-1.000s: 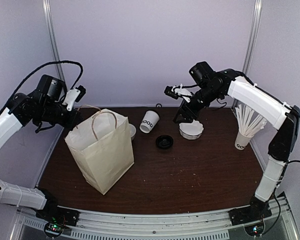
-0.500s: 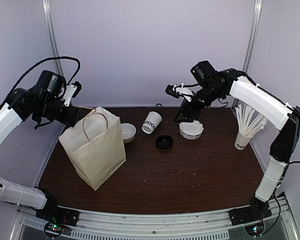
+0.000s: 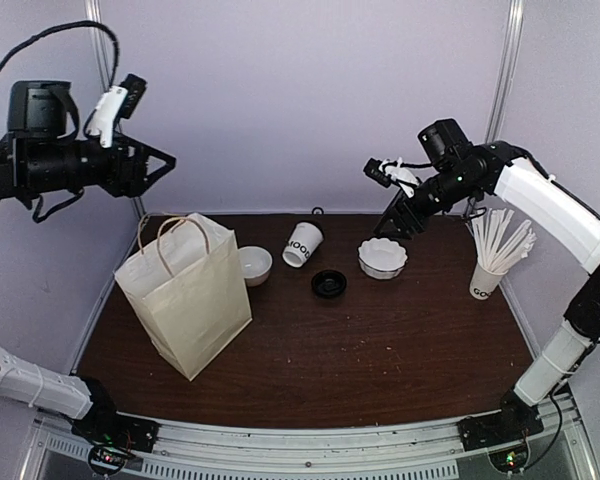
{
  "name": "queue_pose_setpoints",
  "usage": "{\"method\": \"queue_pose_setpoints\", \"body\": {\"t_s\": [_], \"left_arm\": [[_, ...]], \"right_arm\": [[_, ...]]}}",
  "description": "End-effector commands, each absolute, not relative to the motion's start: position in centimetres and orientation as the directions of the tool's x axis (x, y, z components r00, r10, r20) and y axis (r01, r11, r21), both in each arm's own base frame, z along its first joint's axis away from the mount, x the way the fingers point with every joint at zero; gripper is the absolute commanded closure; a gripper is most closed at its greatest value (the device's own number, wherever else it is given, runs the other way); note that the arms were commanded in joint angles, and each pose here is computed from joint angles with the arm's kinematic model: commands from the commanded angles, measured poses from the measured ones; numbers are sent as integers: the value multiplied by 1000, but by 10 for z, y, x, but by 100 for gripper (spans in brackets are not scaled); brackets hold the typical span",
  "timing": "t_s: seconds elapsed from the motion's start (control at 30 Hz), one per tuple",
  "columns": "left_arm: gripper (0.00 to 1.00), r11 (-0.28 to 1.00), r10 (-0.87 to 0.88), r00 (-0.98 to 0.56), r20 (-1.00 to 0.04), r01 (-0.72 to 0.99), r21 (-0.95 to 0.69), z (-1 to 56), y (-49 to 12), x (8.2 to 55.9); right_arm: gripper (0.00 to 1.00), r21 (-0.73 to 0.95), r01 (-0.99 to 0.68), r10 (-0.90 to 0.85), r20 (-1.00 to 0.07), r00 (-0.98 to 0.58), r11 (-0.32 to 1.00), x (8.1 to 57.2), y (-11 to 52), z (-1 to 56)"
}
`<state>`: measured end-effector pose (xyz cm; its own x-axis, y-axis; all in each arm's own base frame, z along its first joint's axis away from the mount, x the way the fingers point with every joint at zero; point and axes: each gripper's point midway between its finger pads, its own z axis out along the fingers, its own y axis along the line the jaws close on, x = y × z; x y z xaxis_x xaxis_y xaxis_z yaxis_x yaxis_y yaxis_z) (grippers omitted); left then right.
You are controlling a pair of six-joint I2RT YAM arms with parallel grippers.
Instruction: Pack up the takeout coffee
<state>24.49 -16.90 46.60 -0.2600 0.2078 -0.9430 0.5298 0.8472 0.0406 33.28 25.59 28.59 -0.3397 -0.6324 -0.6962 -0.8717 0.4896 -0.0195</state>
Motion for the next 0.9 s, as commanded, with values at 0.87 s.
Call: {"method": "queue_pose_setpoints", "body": {"t_s": [0.87], "left_arm": [[2, 890, 332, -597, -731, 454, 33, 164, -431, 446]], "right_arm": [[36, 87, -737, -410, -784, -465, 670, 349, 198, 297]]}}
